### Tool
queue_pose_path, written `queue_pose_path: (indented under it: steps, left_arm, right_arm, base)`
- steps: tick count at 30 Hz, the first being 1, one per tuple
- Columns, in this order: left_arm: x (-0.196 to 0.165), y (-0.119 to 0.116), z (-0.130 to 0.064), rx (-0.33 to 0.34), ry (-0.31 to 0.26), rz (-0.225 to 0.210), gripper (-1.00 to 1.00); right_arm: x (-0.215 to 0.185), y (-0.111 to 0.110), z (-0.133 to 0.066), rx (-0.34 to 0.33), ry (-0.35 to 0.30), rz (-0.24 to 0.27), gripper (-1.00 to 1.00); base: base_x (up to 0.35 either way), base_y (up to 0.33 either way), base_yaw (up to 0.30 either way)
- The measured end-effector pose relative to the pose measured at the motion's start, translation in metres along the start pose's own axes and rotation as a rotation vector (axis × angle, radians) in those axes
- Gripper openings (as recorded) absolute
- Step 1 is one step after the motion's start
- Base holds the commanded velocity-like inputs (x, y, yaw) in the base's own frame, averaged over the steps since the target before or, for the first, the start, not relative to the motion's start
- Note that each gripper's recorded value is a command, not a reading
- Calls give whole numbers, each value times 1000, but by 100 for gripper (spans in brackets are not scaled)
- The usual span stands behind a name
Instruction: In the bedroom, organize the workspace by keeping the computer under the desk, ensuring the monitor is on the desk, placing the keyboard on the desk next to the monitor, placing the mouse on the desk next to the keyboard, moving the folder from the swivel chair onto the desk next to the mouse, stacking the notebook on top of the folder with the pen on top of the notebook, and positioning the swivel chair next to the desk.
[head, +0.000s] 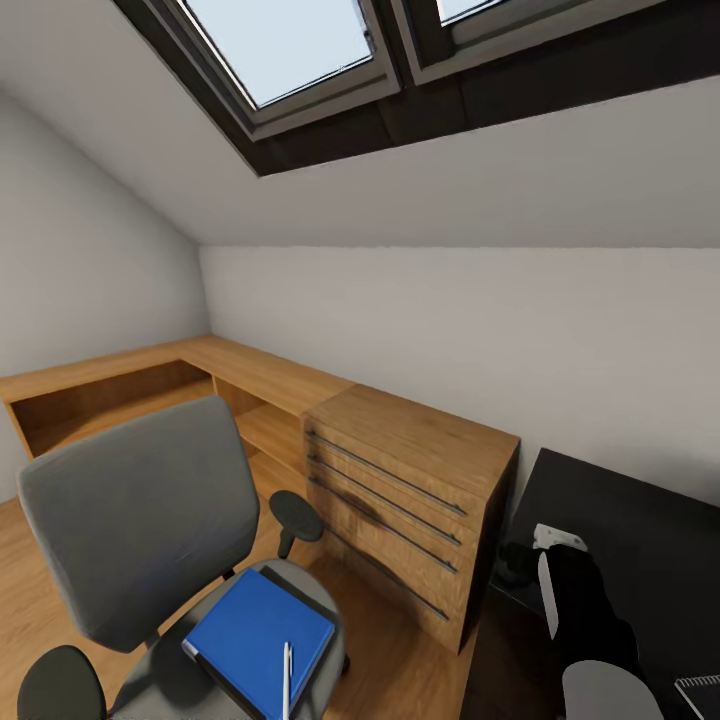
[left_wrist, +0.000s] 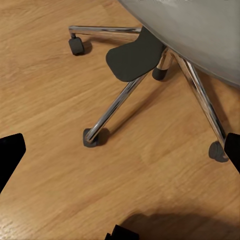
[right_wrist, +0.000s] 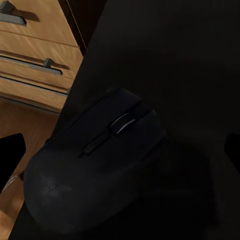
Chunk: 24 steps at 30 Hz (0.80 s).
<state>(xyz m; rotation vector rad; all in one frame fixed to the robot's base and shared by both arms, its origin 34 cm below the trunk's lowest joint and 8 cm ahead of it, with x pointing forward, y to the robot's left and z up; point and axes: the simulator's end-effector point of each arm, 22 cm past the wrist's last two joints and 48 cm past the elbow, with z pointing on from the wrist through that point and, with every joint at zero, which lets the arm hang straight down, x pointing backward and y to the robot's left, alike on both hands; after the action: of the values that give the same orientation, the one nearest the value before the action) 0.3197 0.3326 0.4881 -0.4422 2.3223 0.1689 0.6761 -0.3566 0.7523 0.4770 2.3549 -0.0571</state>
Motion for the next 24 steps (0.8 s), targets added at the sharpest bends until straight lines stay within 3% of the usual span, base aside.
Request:
queue_pose_path:
  steps: [24]
  left_arm:
    - [0,0,0,1,0,1,100]
  right_arm:
    - [0,5,0,-24,-1,2,100]
  base:
    - [0,0,0]
